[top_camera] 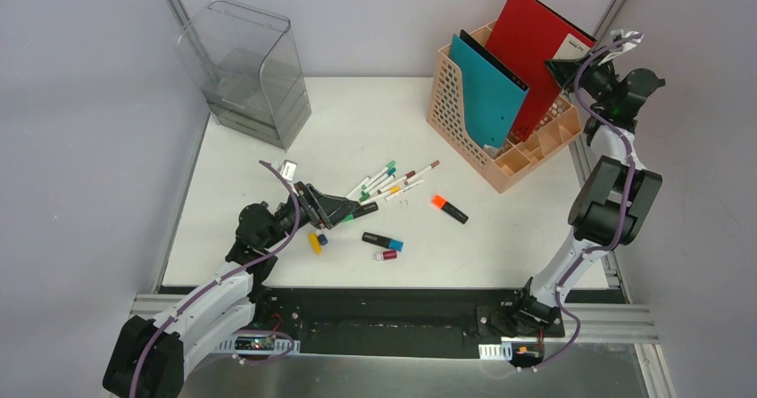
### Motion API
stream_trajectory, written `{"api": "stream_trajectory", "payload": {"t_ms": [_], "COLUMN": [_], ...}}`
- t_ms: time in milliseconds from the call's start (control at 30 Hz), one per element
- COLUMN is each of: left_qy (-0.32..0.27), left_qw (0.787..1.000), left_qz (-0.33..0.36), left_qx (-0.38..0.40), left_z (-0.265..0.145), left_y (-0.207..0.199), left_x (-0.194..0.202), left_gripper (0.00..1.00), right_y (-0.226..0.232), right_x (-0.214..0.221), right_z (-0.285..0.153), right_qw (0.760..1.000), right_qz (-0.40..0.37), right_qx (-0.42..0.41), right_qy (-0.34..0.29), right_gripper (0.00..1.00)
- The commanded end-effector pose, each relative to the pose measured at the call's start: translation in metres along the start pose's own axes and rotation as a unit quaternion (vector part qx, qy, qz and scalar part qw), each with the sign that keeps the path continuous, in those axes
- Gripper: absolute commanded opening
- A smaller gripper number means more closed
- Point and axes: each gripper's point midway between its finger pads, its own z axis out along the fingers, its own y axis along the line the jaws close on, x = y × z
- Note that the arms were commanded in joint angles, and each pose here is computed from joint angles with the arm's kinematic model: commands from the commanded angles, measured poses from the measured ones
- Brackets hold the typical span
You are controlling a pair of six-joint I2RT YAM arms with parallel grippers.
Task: Organize the desk
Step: Place the folder in the storage box.
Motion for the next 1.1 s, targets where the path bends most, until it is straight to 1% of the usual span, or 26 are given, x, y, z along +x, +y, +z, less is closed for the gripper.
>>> {"api": "stream_trajectory", "payload": {"t_ms": [0,267,633,767,1067], "left_qy": [-0.013,-0.014,-0.013,-0.012,-0.013], "left_qw": [1.0,1.0,1.0,1.0,1.0], "left_qz": [0.018,0.02,0.023,0.023,0.025], "left_qx": [0.016,0.018,0.016,0.016,0.015], "left_z": [0.004,0.005,0.005,0.005,0.002], "left_y": [-0.012,-0.014,-0.013,-0.012,-0.013], "left_x": [-0.011,-0.013,-0.013,-0.012,-0.011], "left_gripper": [0.84,0.84,0.84,0.84,0.84], "right_y": [0.001,-0.001,0.005,0.006,0.01], "right_x": [-0.025,-0.018,0.007,0.013,0.019], "right_z": [0.005,0.009,0.004,0.002,-0.005], "right_qw": [0.995,0.993,0.994,0.994,0.994], "right_qz": [-0.078,-0.076,-0.079,-0.082,-0.082], "right_qx": [-0.009,-0.024,-0.038,-0.036,-0.034], "right_qy": [-0.053,-0.083,-0.072,-0.067,-0.06], "right_gripper": [0.0,0.0,0.01,0.12,0.31]}}
